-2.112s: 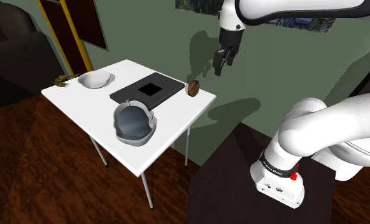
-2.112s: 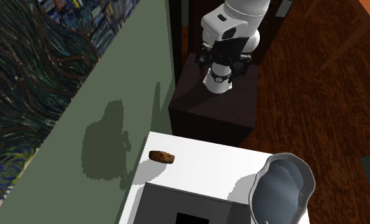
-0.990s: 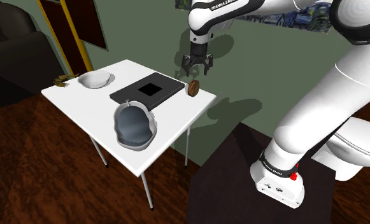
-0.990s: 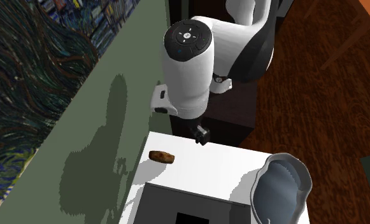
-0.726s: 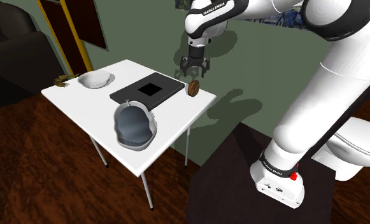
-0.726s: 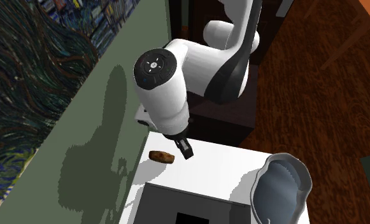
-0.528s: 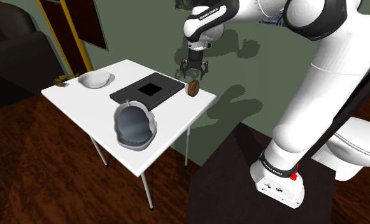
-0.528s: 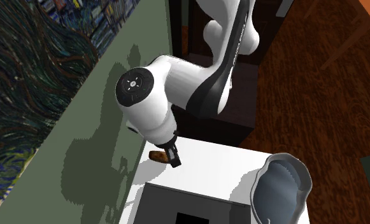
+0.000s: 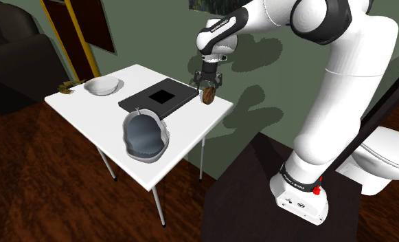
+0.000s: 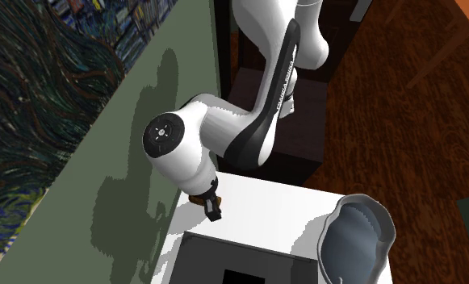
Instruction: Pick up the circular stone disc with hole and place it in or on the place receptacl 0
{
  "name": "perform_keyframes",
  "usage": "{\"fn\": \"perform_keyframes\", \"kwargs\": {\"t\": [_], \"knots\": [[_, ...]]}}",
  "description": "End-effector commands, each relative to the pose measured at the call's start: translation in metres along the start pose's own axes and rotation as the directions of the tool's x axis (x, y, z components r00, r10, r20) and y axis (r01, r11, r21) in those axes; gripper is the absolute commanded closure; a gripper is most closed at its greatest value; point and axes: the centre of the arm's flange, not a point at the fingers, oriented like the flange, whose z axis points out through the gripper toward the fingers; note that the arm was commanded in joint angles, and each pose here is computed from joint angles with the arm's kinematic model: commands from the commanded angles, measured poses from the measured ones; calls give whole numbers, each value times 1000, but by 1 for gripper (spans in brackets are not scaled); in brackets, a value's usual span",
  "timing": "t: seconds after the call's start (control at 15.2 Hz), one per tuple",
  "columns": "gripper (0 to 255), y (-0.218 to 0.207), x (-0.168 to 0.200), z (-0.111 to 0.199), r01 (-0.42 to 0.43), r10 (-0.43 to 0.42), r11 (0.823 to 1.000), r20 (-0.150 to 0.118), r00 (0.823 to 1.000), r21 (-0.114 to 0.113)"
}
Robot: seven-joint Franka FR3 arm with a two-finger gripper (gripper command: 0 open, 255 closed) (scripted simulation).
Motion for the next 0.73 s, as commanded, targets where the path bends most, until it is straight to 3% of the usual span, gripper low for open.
{"fn": "perform_keyframes", "kwargs": {"t": [0.0,0.53,0.59,0.66], "knots": [[0,0,-1,8,0,0,1000,0,1000,0],[0,0,-1,8,0,0,1000,0,1000,0],[255,0,-1,8,0,0,1000,0,1000,0],[255,0,-1,8,0,0,1000,0,1000,0]]}}
